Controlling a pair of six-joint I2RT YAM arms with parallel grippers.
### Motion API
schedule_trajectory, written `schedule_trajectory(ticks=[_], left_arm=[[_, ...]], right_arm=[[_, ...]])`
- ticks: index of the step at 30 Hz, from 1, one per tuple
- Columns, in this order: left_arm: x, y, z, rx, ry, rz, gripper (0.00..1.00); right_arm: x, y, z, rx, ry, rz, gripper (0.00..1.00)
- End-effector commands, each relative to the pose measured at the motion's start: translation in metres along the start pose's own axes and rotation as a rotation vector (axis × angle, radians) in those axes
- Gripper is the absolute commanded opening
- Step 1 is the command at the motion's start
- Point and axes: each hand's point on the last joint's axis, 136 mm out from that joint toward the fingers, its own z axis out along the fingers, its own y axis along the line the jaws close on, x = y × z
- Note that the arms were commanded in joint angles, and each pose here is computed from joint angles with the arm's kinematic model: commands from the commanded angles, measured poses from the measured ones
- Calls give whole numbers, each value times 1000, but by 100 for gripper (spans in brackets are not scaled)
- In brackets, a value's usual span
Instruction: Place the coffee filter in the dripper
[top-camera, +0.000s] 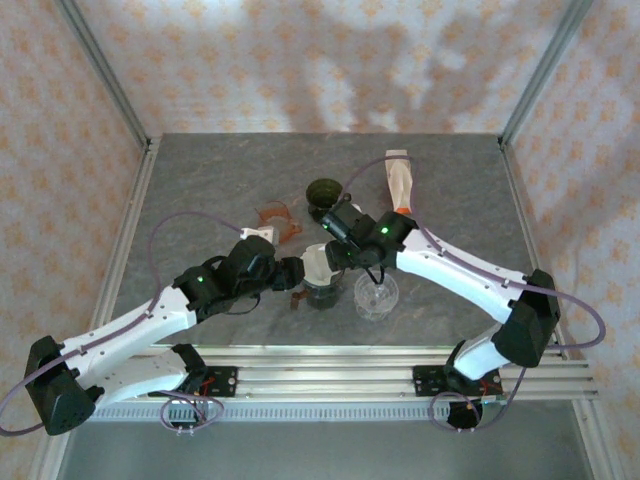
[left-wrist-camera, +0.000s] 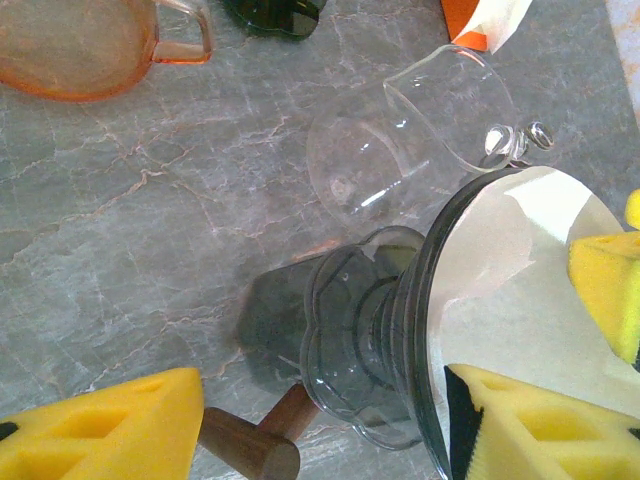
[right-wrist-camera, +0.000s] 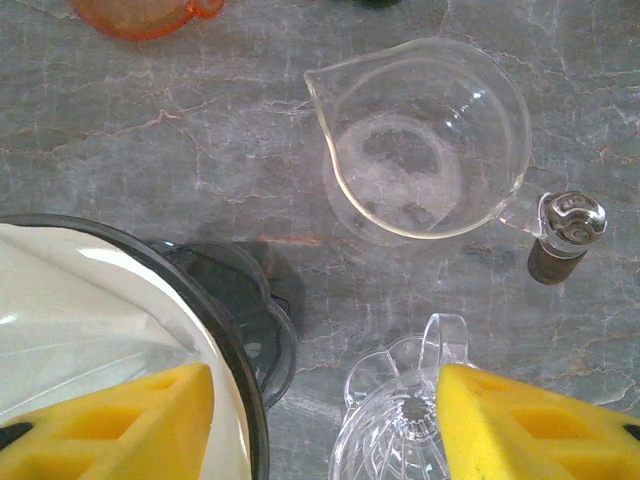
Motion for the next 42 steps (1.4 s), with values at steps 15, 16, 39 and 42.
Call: schedule_trajectory(ticks=[15, 16, 39, 42], left_arm=[[-3, 3, -2, -26, -2, -2, 65], [-3, 4, -2, -28, -1, -1, 65], [-4, 3, 1, -26, 4, -8, 66], [-4, 2, 1, -22, 3, -9, 66]], right_arm=[[30, 15, -9, -109, 72, -35, 54], [31, 14, -11, -107, 72, -36, 53], [-19, 24, -12, -104, 4, -69, 65], [-19, 27, -5, -102, 21, -77, 64]])
